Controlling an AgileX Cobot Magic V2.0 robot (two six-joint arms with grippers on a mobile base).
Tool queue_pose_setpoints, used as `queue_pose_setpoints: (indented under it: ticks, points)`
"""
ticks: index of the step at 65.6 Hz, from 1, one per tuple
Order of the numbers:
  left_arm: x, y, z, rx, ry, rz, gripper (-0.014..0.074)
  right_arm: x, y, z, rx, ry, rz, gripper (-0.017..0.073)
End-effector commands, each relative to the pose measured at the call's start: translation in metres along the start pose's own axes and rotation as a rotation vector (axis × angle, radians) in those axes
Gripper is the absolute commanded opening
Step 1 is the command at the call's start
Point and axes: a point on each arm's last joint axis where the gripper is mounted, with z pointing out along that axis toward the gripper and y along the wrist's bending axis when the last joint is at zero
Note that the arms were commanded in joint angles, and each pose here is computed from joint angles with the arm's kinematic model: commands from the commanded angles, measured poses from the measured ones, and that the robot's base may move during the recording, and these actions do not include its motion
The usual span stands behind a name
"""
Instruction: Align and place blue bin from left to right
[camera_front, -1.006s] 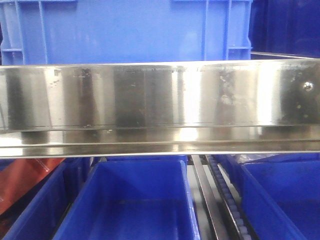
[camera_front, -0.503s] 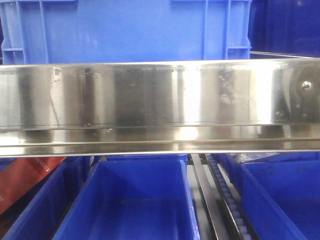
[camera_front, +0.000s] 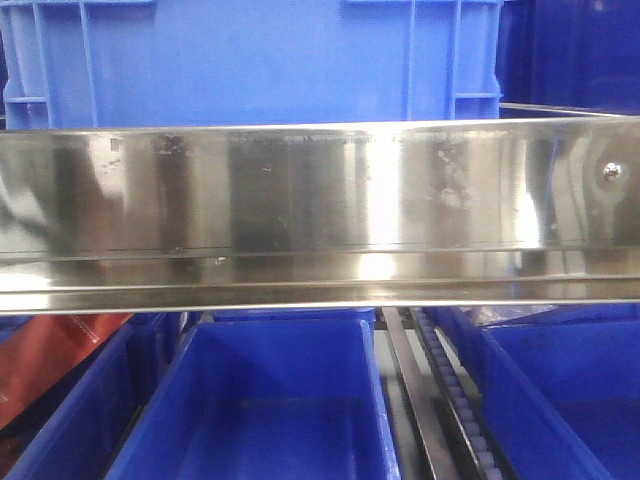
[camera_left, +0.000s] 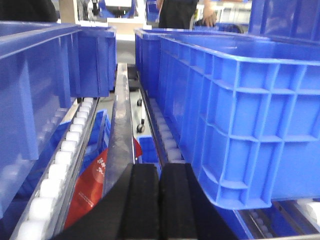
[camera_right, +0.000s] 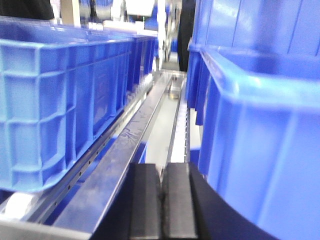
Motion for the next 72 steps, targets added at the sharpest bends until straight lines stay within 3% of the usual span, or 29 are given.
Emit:
queue_pose_setpoints:
  ticks: [1, 46, 55, 64, 72]
  points:
    - [-0.003, 0.000, -0.005, -0.003, -0.053, 0.005, -0.0111, -0.001, 0.000, -0.005, 0.007, -0.052, -0.020, -0.0070]
    - [-0.004, 0.000, -0.006, -0.002, -0.065, 0.005, -0.0111, -0.003, 0.000, -0.005, 0.007, -0.068, -0.021, -0.0070]
    - [0.001, 0.002, -0.012, -0.022, -0.078, -0.070, -0.0111, -0.003, 0.000, -0.005, 0.007, -0.068, -0.021, -0.0070]
    - [0.026, 0.007, -0.020, -0.107, -0.122, 0.008, -0.0111, -0.003, 0.000, -0.005, 0.007, -0.068, -0.021, -0.0070]
    - [0.060, 0.010, -0.022, -0.165, -0.136, 0.024, -0.0111, -0.003, 0.000, -0.005, 0.007, -0.068, -0.021, -0.0070]
